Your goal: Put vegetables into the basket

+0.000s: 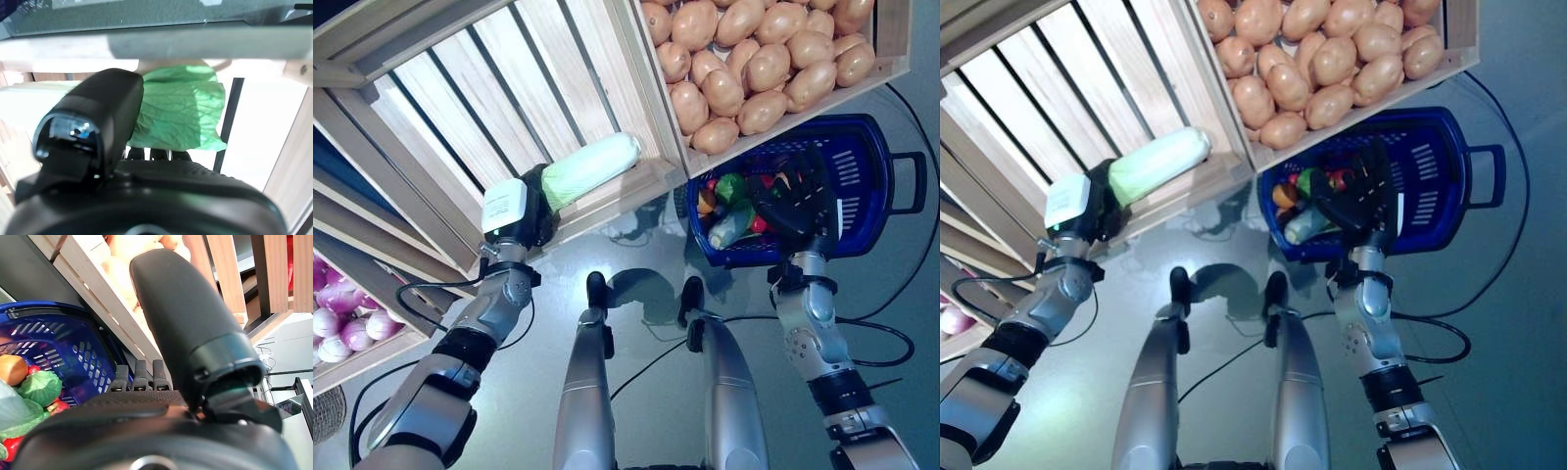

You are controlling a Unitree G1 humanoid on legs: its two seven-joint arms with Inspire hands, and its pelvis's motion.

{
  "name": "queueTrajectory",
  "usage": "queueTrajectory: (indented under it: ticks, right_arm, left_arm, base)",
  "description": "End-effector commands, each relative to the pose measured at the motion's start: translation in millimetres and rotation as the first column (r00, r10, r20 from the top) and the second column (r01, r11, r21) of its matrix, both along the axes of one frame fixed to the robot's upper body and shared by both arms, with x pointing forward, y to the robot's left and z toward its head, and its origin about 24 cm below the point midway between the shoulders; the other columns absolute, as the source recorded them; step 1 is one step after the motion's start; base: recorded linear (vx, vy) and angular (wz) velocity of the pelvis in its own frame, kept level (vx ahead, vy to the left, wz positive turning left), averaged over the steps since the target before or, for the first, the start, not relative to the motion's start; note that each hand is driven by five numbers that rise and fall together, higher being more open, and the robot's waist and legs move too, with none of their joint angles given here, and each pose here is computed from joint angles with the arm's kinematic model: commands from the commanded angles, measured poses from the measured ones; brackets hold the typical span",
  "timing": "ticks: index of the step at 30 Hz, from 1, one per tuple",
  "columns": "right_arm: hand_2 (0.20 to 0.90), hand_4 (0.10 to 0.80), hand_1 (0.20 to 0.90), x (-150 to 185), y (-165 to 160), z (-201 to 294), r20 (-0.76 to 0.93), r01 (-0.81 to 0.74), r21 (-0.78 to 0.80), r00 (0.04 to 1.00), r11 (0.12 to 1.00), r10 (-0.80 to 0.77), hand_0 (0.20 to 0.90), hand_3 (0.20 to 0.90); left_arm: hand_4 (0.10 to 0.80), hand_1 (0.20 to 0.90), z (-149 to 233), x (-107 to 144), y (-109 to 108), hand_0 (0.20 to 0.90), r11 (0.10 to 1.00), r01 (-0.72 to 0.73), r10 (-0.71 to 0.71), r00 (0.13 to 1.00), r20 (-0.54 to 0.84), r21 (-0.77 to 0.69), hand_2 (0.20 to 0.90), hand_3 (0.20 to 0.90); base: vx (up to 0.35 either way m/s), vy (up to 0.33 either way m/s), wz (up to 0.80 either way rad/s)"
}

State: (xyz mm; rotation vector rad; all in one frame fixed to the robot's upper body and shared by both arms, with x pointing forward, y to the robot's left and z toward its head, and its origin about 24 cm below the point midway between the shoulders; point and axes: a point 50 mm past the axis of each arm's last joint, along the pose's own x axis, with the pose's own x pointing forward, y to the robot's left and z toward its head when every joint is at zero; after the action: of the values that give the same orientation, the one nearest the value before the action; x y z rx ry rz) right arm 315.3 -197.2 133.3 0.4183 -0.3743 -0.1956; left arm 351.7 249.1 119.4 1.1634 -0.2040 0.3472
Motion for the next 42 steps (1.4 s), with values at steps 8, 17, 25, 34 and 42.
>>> queueTrajectory:
  ticks: [8, 17, 25, 34, 42]
  right_arm:
    - [0.9, 0.8, 0.9, -10, -3, 41, 0.216, 0.019, -0.073, 0.976, 0.997, -0.002, 0.9, 0.9]
    - [0.9, 0.8, 0.9, -11, -3, 41, 0.214, 0.025, -0.07, 0.977, 0.997, -0.009, 0.9, 0.9]
    - [0.9, 0.8, 0.9, -15, -5, 37, 0.214, 0.039, -0.056, 0.977, 0.998, -0.026, 0.9, 0.9]
    - [0.9, 0.8, 0.9, -23, -6, 34, 0.218, 0.055, -0.032, 0.975, 0.998, -0.047, 0.9, 0.9]
    - [0.9, 0.8, 0.9, -26, -5, 32, 0.216, 0.06, -0.011, 0.975, 0.998, -0.056, 0.9, 0.9]
  left_arm:
    - [0.4, 0.3, 28, 15, -5, 0.3, 0.999, -0.009, 0.013, 0.995, 0.095, -0.044, 0.3, 0.3]
    - [0.4, 0.3, 39, 12, -9, 0.3, 0.994, 0.033, -0.011, 0.978, 0.21, -0.103, 0.3, 0.3]
    - [0.4, 0.3, 56, 0, -19, 0.3, 0.956, 0.181, -0.082, 0.921, 0.381, -0.231, 0.3, 0.3]
    - [0.4, 0.3, 74, -24, -38, 0.3, 0.842, 0.416, -0.174, 0.812, 0.556, -0.344, 0.3, 0.3]
    - [0.4, 0.3, 85, -41, -48, 0.3, 0.689, 0.58, -0.202, 0.729, 0.653, -0.435, 0.3, 0.3]
  base:
    - [0.0, 0.0, 0.0]
    - [0.0, 0.0, 0.0]
    - [0.0, 0.0, 0.0]
    - [0.0, 0.0, 0.0]
    - [0.004, -0.006, 0.01]
